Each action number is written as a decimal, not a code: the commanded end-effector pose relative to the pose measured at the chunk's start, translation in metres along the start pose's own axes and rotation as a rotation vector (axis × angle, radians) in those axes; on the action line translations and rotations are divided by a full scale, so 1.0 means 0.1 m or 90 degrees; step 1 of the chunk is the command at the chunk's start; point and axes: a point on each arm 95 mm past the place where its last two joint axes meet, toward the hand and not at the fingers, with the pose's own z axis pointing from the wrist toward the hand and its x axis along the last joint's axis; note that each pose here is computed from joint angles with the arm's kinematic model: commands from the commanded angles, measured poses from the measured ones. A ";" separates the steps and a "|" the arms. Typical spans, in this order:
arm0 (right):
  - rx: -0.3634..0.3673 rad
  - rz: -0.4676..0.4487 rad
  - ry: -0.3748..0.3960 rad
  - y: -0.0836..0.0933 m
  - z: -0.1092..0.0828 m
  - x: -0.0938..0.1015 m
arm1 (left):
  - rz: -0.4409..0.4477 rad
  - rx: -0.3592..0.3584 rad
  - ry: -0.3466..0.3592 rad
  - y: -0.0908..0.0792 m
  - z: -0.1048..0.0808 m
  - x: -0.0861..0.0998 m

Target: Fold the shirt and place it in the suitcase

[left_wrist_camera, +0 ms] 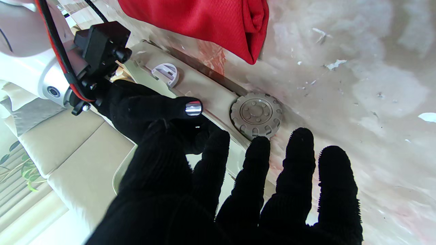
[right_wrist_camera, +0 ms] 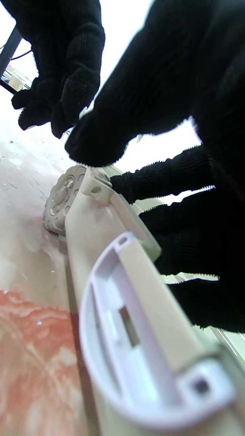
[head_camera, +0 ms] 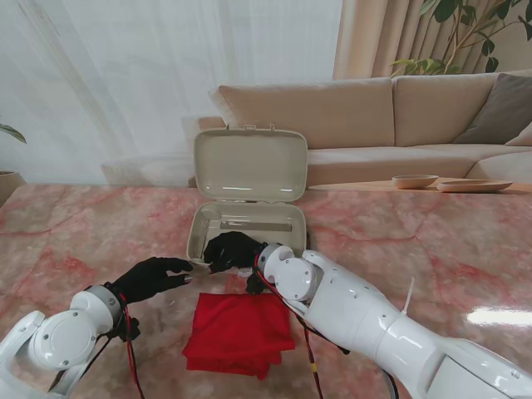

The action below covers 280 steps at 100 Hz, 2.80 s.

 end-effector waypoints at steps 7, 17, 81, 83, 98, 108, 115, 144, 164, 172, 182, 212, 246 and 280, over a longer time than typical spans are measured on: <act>0.000 0.002 -0.018 -0.05 -0.07 -0.07 | -0.003 -0.002 -0.001 0.04 0.01 -0.02; -0.007 0.001 -0.021 -0.02 -0.09 -0.06 | -0.002 -0.001 0.001 0.04 0.01 -0.02; -0.108 -0.004 -0.020 0.26 -0.30 0.15 | -0.005 0.010 0.020 0.01 0.08 0.04; -0.114 -0.006 -0.019 0.27 -0.32 0.17 | -0.005 0.011 0.022 0.01 0.08 0.05; -0.150 -0.020 -0.019 0.40 -0.46 0.29 | 0.002 0.012 0.034 -0.01 0.09 0.12; -0.172 -0.036 -0.013 0.46 -0.58 0.37 | 0.002 0.016 0.042 -0.01 0.10 0.17; -0.187 -0.049 -0.012 0.48 -0.67 0.41 | 0.001 0.018 0.049 -0.01 0.11 0.21; -0.195 -0.096 -0.023 0.40 -1.10 0.48 | 0.003 0.007 0.084 0.04 0.11 0.35; -0.173 -0.120 -0.053 0.23 -1.46 0.42 | 0.008 -0.005 0.096 0.15 0.05 0.37; -0.166 -0.130 -0.064 0.15 -1.58 0.40 | 0.012 -0.012 0.100 0.19 0.02 0.37; -0.162 -0.143 -0.074 0.06 -1.70 0.39 | 0.016 -0.019 0.103 0.24 0.01 0.37; -0.154 -0.155 -0.100 -0.16 -1.87 0.40 | 0.012 -0.036 0.102 0.34 -0.01 0.36; -0.122 -0.140 -0.109 -0.39 -1.84 0.37 | 0.049 -0.060 0.097 0.46 -0.06 0.28; -0.105 -0.150 -0.113 -0.48 -1.79 0.35 | 0.061 -0.084 0.105 0.60 -0.04 0.26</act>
